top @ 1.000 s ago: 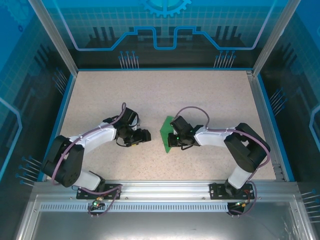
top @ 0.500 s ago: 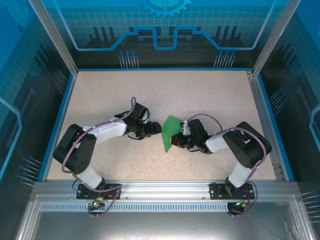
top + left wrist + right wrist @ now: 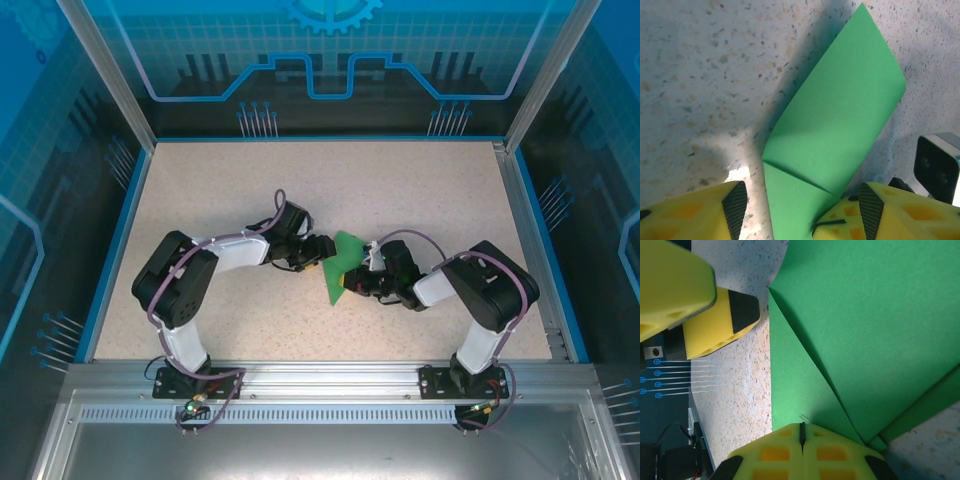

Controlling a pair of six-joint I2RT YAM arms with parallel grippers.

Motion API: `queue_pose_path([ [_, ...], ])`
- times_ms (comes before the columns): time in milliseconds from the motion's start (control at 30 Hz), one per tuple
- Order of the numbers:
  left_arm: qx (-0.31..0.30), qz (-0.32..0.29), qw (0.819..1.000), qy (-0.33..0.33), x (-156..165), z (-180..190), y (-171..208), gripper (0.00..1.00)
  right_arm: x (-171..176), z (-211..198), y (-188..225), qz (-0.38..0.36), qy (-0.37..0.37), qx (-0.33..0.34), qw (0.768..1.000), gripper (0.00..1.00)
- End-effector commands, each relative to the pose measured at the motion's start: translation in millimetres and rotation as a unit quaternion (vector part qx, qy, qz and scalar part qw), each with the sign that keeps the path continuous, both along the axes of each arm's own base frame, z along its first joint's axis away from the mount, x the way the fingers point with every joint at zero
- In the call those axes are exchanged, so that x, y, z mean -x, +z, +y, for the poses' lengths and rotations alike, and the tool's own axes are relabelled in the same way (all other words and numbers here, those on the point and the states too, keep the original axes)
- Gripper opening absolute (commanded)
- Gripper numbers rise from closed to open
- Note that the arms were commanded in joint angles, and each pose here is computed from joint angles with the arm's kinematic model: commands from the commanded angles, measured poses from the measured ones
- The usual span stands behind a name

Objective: Fold a paper plane with a square sheet of paper (pick it up from the middle)
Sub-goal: Fold the wing for the fifth time at the center of the table.

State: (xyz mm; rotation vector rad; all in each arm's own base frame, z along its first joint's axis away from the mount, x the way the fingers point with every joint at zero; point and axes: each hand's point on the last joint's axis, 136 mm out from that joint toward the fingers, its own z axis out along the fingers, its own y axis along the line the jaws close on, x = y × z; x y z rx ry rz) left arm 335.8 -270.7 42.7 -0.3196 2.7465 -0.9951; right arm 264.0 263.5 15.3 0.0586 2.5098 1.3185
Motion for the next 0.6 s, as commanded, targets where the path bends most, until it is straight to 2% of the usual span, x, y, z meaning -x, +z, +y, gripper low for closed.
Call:
queue_pose_path([
  [0, 0.02, -0.002, 1.0, -0.001, -7.8, -11.8, 3.6, 0.63, 23.7, -31.4, -51.7, 0.077, -0.026, 0.075, 0.994, 0.0],
  [333, 0.042, 0.005, 0.999, -0.002, -6.2, -22.6, 1.3, 0.6, 25.0, -33.5, -54.7, 0.08, -0.026, 0.077, 0.993, 0.0],
  [567, 0.037, -0.009, 0.999, -0.008, -6.1, -20.9, 14.0, 0.52, 24.7, -33.0, -54.7, 0.082, -0.025, 0.075, 0.994, 0.0],
])
